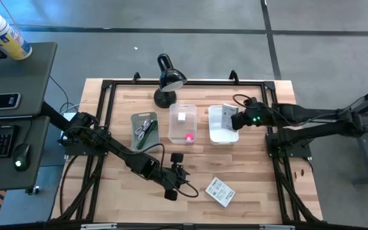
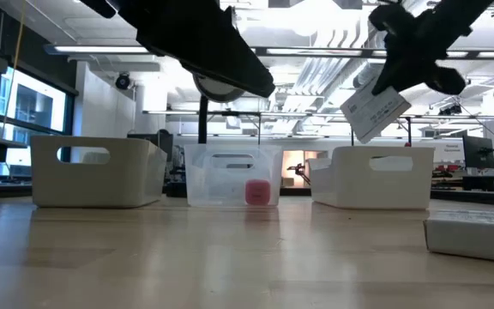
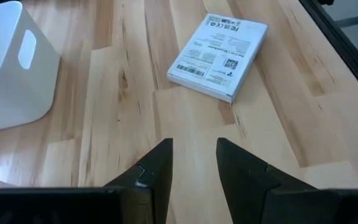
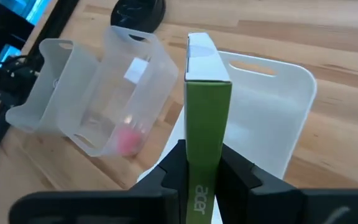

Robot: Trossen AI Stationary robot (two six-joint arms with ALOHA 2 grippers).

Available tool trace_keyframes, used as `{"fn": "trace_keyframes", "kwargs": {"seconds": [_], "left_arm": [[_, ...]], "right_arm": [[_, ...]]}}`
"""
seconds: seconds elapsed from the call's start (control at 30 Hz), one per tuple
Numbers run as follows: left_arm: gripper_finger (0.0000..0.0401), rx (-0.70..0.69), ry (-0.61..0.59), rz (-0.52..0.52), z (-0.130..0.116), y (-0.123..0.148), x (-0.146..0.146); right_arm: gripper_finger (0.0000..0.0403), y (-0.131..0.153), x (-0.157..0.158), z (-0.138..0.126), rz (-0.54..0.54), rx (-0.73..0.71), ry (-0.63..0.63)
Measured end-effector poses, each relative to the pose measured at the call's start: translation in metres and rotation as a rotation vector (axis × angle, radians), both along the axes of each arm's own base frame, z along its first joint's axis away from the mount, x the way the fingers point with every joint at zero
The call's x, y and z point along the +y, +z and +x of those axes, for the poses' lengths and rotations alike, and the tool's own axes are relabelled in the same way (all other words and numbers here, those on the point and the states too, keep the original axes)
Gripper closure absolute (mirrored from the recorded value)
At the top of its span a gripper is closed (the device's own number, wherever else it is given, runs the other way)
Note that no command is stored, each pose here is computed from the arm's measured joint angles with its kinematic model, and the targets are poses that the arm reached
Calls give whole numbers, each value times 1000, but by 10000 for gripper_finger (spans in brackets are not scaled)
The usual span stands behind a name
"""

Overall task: Pick and place items into bin
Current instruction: Put the left white box into the white bin

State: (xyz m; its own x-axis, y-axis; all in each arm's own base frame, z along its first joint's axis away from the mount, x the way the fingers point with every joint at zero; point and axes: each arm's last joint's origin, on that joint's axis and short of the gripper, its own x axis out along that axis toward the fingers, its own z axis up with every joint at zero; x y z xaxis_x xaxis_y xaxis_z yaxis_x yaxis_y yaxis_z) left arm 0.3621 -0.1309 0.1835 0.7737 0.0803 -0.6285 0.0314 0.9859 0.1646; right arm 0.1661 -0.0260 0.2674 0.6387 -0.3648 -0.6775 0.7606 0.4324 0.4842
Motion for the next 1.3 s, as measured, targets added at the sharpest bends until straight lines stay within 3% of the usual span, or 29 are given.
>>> {"fn": "trace_keyframes", "kwargs": {"seconds": [0.7,1.3], "left_arm": [[288,0,22,-5,0,0,0],[288,9,20,2,-1,-1,1]], "right_arm": [[357,-54,-40,54,176,171,95],[331,-71,-51,60,223,231,46]]}}
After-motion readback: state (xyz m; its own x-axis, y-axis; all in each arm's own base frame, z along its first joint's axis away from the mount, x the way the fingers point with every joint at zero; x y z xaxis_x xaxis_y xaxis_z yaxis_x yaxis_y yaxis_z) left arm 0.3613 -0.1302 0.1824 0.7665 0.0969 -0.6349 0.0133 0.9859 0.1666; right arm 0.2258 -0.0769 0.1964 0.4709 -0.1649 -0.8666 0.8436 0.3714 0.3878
